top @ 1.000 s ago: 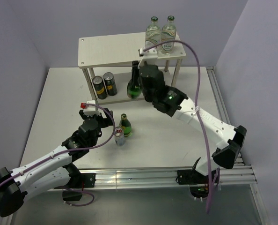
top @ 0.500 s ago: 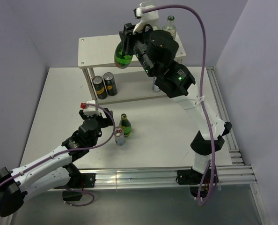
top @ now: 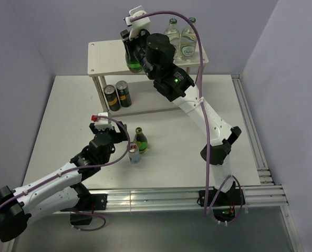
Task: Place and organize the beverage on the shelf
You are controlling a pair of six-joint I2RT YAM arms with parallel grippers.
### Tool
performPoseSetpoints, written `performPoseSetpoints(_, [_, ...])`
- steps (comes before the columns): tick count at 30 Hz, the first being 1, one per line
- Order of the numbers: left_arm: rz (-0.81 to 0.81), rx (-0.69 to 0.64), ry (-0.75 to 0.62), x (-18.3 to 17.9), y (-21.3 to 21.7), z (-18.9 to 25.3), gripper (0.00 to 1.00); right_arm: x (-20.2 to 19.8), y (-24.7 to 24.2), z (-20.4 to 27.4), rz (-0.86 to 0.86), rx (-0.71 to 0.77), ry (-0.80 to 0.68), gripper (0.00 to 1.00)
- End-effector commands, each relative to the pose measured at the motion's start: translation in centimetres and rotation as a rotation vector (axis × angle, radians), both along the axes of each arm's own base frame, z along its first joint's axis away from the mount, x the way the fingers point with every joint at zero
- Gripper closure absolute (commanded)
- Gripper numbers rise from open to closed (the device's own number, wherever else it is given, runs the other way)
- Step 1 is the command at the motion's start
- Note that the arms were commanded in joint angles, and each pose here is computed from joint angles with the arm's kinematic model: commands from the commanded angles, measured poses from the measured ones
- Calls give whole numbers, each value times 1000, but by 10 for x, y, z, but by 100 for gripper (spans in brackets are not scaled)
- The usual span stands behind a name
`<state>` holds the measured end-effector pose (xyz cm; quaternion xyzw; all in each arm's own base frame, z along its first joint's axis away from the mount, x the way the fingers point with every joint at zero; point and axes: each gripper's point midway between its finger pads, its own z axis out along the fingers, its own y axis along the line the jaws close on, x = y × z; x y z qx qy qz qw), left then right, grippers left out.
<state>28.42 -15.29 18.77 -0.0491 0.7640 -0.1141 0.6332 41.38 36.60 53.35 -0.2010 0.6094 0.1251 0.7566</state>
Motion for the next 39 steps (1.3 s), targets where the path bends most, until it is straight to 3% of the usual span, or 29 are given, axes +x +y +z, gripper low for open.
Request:
performPoseSetpoints(1, [-1,-30,-26,4,-5,15,13,-35,-63,133,-33,267,-329,100])
performPoseSetpoints(13, [-2,-25,-21,5,-6,13,12,7,-63,114,-41,318,-296,100])
performPoseSetpoints(22, [7,-17,-16,6,-5,11,12,7,-63,112,-18,322,-280,100])
performPoseSetpoints(35, [-31,-60,-63,-1,-5,25,12,-90,-93,146,-16,327,-302,100])
performPoseSetpoints(39, [-99,-87,-84,-7,-14,33,13,-117,-97,130,-6,330,-268,100])
